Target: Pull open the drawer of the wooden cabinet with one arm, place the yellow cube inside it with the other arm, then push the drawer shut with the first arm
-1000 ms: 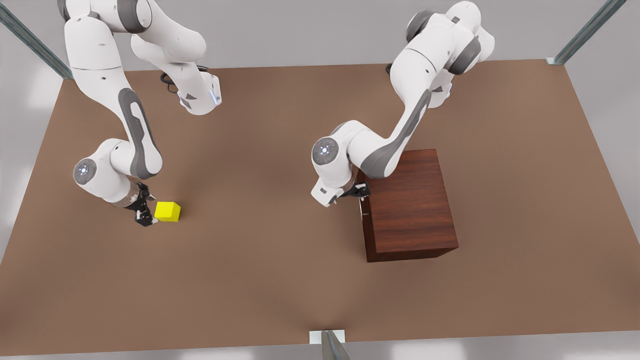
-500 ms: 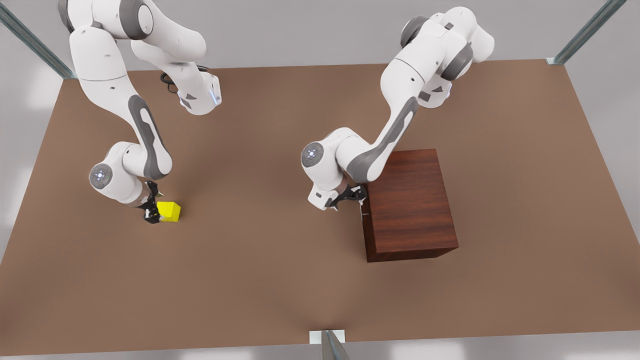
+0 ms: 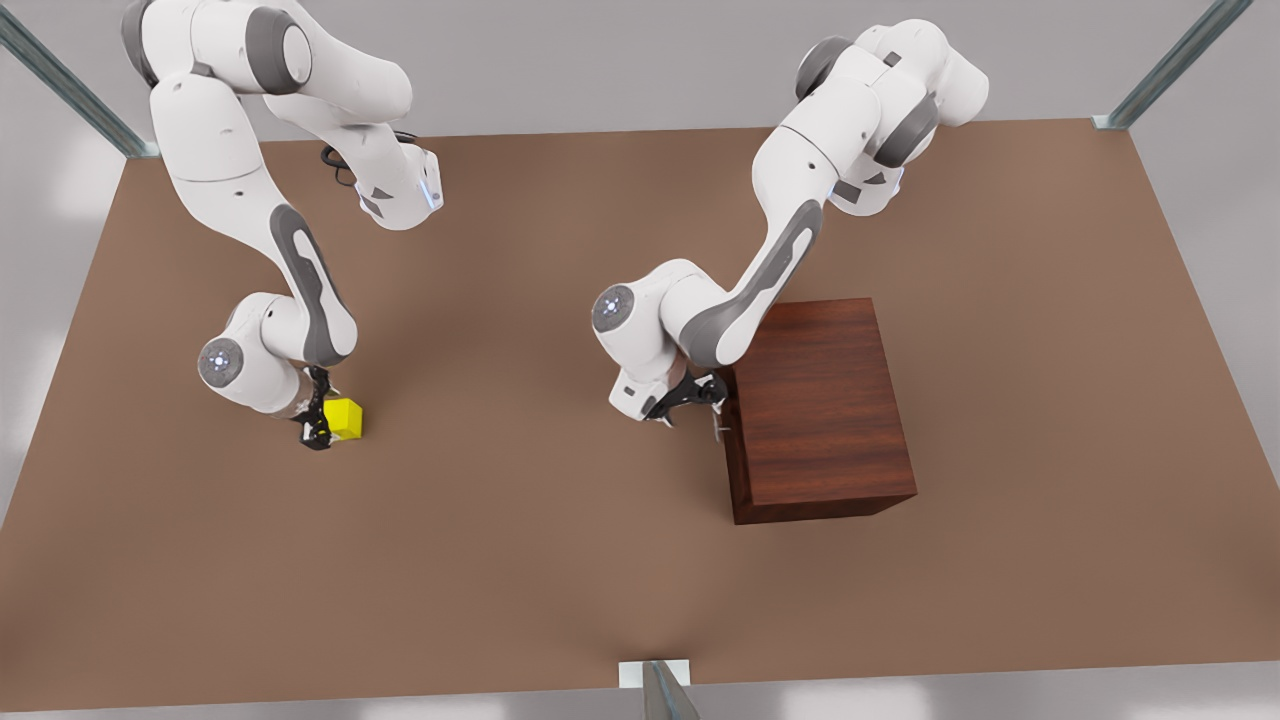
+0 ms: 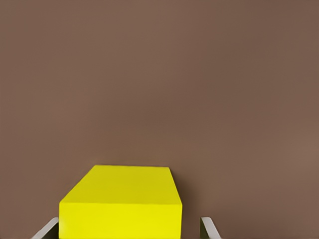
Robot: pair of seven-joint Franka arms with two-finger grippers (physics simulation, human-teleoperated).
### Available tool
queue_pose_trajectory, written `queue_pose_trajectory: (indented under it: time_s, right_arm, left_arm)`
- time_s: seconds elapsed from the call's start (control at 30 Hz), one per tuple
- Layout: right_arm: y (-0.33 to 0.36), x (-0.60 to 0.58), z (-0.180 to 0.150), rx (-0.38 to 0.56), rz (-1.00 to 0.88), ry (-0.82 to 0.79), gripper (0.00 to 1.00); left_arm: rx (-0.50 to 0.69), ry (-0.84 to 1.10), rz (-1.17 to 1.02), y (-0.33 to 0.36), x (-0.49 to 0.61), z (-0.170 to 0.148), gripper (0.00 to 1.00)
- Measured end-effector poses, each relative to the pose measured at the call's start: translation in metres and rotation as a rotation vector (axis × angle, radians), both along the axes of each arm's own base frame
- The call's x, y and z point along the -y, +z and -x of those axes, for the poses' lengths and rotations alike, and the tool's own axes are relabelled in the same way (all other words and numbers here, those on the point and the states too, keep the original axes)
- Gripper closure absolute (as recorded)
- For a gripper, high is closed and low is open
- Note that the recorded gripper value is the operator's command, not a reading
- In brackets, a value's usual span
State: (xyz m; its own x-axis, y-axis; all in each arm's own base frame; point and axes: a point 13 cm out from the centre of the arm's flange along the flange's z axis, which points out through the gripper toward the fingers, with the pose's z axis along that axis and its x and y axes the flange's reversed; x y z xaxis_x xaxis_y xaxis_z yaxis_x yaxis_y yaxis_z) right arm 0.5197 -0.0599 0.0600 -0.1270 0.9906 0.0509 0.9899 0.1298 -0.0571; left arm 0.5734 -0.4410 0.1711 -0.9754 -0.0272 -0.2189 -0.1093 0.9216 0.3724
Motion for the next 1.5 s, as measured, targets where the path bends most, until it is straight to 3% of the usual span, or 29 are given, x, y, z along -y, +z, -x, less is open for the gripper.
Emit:
queue_pose_trajectory:
  time_s: [0.23, 0.33, 0.6, 0.9, 1.13, 1.3, 1.5]
  right_arm:
    - [-0.003, 0.005, -0.002, 0.011, 0.007, -0.024, 0.01]
    - [-0.005, 0.006, -0.003, 0.015, 0.009, -0.03, 0.09]
    - [-0.007, 0.001, -0.004, 0.021, 0.01, -0.032, 0.09]
    - [-0.002, -0.004, -0.007, 0.032, 0.007, -0.041, 0.36]
    - [0.063, -0.015, -0.043, 0.152, -0.002, -0.041, 0.39]
    - [0.15, -0.017, -0.102, 0.268, -0.009, -0.035, 0.4]
    - [0.205, -0.018, -0.142, 0.256, -0.008, -0.01, 0.4]
  left_arm:
    - [0.018, -0.007, 0.054, 0.0, 0.017, -0.001, 0.0]
    - [0.026, -0.011, 0.072, 0.002, 0.023, -0.001, 0.0]
    - [0.041, -0.034, 0.082, 0.002, 0.035, 0.003, 0.0]
    - [0.049, -0.049, 0.09, 0.006, 0.047, 0.008, 0.0]
    - [0.055, -0.053, 0.102, 0.002, 0.053, 0.006, 0.0]
    - [0.058, -0.063, 0.11, 0.001, 0.062, 0.009, 0.0]
    - [0.064, -0.073, 0.12, 0.003, 0.07, 0.012, 0.0]
